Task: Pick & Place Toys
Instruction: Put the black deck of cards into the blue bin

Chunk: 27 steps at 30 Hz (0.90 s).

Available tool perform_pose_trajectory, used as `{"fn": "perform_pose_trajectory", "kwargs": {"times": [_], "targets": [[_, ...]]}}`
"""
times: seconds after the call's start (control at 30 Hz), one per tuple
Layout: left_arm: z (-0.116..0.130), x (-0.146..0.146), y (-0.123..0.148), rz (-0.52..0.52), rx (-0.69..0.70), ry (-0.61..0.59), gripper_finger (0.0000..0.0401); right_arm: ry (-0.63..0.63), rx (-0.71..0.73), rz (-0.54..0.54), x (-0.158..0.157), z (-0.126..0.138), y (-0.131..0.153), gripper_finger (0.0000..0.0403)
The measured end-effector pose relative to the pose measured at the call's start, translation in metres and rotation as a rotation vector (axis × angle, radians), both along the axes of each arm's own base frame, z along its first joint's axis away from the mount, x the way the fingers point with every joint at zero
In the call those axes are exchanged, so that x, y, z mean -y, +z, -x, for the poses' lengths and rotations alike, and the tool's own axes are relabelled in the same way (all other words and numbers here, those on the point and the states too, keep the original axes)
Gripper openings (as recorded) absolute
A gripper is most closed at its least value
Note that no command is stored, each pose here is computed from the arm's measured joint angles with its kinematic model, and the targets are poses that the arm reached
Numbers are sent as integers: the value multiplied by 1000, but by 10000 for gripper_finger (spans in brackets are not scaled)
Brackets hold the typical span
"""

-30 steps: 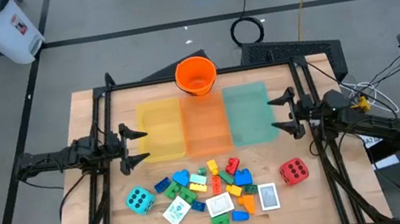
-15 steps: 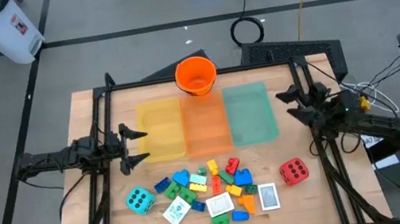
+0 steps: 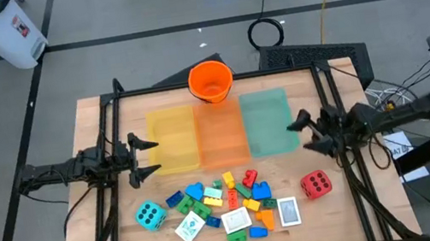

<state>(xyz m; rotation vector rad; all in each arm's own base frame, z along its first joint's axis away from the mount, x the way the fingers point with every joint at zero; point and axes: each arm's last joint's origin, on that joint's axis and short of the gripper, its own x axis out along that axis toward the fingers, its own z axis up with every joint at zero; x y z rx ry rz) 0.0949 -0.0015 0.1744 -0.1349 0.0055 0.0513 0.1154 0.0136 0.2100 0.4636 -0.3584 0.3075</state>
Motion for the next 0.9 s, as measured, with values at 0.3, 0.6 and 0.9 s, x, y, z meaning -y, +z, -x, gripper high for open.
{"fn": "perform_pose_trajectory", "kwargs": {"times": [0.3, 0.6, 0.9], "targets": [[0, 0, 0, 0, 0, 0, 392, 438, 128, 330, -71, -22, 20, 365], [0, 0, 0, 0, 0, 1, 392, 297, -220, 376, -116, -68, 54, 366], [0, 0, 0, 0, 0, 0, 392, 105, -966, 767, -149, -100, 56, 366]]}}
